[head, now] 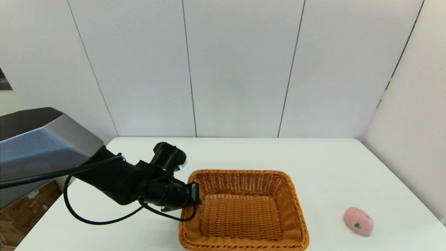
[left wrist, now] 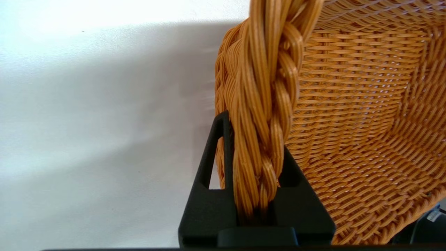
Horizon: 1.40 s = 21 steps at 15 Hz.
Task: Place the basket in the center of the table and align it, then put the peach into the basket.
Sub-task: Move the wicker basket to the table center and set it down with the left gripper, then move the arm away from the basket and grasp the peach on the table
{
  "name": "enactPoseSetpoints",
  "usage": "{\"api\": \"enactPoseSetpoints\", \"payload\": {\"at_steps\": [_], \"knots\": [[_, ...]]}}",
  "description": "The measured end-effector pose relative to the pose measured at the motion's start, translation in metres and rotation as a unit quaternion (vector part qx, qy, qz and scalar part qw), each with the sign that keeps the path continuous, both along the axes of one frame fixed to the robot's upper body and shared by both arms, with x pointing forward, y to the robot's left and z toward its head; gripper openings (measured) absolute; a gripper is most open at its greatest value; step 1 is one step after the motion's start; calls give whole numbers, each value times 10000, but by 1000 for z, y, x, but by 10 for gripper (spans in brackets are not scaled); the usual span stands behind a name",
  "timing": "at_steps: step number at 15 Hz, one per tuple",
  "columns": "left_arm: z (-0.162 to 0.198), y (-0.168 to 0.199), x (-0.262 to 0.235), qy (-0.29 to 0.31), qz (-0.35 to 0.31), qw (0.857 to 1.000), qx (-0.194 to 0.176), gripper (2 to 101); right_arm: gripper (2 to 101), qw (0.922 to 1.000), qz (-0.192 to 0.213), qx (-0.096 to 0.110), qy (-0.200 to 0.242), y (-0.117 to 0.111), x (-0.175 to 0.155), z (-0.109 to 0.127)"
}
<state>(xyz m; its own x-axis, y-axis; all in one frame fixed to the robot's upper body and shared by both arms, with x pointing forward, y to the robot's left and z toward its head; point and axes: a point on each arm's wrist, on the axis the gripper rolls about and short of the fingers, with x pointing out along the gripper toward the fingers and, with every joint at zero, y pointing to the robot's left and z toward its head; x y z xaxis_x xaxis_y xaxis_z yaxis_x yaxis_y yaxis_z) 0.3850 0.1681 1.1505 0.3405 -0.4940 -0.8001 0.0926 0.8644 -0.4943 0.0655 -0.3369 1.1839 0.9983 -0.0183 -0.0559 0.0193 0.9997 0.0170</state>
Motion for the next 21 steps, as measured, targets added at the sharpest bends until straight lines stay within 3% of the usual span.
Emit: {"api": "enactPoseSetpoints", "payload": {"at_steps": [4, 9, 14, 17, 21], "knots": [[-2, 0, 1, 10, 35, 10000, 30, 173, 971, 10000, 0, 1, 2, 0, 0, 0], [-5, 0, 2, -9, 104, 9999, 121, 553, 971, 10000, 1, 1, 0, 0, 0, 0], [-4, 6, 4, -107, 280, 9991, 293, 754, 971, 10000, 0, 1, 0, 0, 0, 0], [16, 20, 4, -376, 522, 9975, 292, 824, 971, 10000, 1, -6, 5, 0, 0, 0], [73, 41, -18, -920, 582, 9939, 168, 883, 971, 10000, 3, 0, 7, 0, 0, 0]]}}
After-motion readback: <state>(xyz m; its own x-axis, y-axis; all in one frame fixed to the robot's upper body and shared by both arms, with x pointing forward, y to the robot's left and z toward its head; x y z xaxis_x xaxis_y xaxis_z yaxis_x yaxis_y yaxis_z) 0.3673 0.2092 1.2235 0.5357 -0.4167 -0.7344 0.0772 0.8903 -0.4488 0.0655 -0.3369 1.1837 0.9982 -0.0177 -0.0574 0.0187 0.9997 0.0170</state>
